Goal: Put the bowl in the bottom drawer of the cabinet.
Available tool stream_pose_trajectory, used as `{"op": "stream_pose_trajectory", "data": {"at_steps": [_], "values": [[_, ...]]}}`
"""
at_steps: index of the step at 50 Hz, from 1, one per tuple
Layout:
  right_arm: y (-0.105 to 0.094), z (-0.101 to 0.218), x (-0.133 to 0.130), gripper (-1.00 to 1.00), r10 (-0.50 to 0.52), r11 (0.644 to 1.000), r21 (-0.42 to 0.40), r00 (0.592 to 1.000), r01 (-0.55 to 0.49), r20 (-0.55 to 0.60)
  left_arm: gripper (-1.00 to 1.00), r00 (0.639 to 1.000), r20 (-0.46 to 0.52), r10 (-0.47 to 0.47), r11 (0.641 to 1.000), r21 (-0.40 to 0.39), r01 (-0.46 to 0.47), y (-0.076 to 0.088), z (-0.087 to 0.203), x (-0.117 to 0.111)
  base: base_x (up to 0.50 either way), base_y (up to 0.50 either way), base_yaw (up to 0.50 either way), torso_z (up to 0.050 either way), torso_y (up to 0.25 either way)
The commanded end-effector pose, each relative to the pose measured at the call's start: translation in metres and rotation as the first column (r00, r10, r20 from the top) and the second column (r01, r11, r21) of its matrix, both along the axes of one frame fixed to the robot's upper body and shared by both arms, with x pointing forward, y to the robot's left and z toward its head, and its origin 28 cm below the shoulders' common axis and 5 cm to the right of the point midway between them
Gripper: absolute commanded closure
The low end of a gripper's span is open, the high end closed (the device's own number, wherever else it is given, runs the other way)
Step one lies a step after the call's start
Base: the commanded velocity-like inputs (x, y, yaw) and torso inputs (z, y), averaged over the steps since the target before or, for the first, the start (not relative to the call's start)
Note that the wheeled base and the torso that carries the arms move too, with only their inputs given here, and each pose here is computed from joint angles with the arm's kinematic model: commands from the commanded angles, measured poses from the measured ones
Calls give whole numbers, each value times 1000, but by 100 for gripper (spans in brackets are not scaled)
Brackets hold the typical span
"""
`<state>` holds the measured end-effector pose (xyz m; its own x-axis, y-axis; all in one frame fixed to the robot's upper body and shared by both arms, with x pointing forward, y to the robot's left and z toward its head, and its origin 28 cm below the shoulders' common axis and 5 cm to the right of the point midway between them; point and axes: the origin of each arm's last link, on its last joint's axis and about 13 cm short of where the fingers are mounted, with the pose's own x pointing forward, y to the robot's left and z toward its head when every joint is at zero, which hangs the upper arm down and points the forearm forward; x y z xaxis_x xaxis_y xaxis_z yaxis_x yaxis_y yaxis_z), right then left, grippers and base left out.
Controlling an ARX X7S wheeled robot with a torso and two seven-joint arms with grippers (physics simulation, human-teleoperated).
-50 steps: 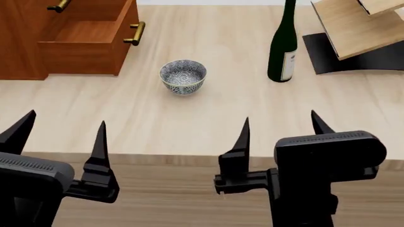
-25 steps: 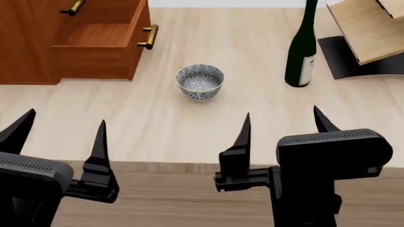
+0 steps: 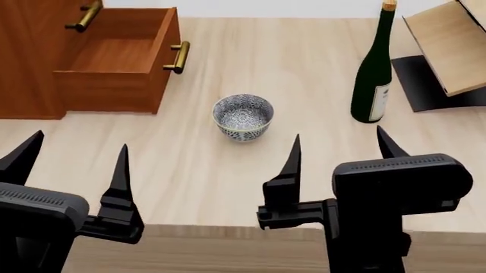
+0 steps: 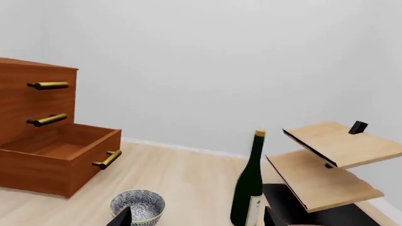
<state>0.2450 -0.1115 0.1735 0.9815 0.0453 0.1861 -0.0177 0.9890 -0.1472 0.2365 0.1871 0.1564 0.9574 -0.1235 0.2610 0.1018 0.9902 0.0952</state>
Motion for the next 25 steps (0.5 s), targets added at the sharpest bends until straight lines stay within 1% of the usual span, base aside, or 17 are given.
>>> {"op": "stream_pose_trajectory", "data": {"at_steps": [1, 25], "values": [[0, 1, 0, -100, 1, 1000, -1, 1000, -1, 2, -100, 1000, 3, -2, 1000, -2, 2, 0, 1, 0, 207, 20, 0, 0, 0], [-1, 1, -1, -100, 0, 1000, -6, 1000, 0, 4, -100, 1000, 5, 0, 1000, -11, 0, -1, 2, 0, 208, 19, 0, 0, 0]]}}
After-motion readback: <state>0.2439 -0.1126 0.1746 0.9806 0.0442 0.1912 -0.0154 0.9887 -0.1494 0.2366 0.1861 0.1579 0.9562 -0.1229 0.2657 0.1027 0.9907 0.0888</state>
